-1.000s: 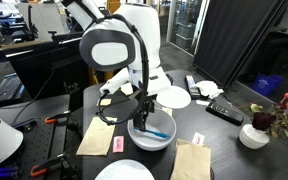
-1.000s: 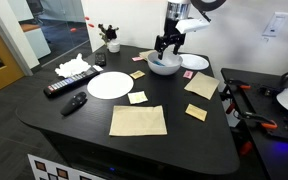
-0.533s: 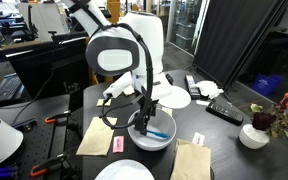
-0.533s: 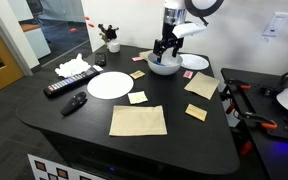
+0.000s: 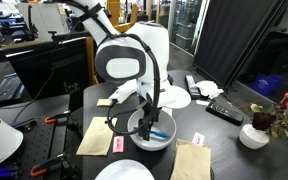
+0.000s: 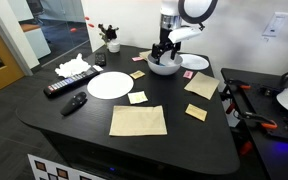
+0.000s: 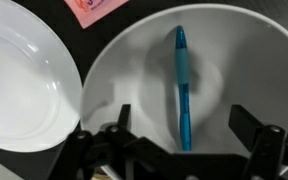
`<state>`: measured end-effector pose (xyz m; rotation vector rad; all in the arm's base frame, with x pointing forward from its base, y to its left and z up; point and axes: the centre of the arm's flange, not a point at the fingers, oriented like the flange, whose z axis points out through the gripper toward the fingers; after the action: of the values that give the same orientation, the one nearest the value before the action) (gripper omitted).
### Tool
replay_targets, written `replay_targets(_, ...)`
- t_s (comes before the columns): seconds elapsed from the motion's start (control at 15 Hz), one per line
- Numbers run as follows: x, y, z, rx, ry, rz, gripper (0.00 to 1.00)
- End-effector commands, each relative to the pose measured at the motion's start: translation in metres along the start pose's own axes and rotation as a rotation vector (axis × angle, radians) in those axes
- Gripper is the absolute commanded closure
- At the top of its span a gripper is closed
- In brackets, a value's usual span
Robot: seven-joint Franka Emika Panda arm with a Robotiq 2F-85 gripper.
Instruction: Remove the green pen from the grey bowl
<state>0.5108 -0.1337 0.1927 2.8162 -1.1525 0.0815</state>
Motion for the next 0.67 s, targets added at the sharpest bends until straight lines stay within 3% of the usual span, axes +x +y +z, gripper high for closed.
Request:
replay_targets(0.0,0.0089,-0.0044,0.0075,-0.002,0.002,0.042,0.0)
replay_targets(0.13,0.0111,-0.0051,0.0107,-0.004,-0.003,0.047,0.03)
replay_targets(0.2,0.0118,-0.0055,0.0121,-0.005,-0.002,0.047,0.26)
replay_targets(0.33,0.0128,-0.0064,0.0141,-0.008,-0.003,0.047,0.32)
replay_targets(0.6,0.0147,-0.0086,0.0167,-0.011,-0.004,0.044,0.64)
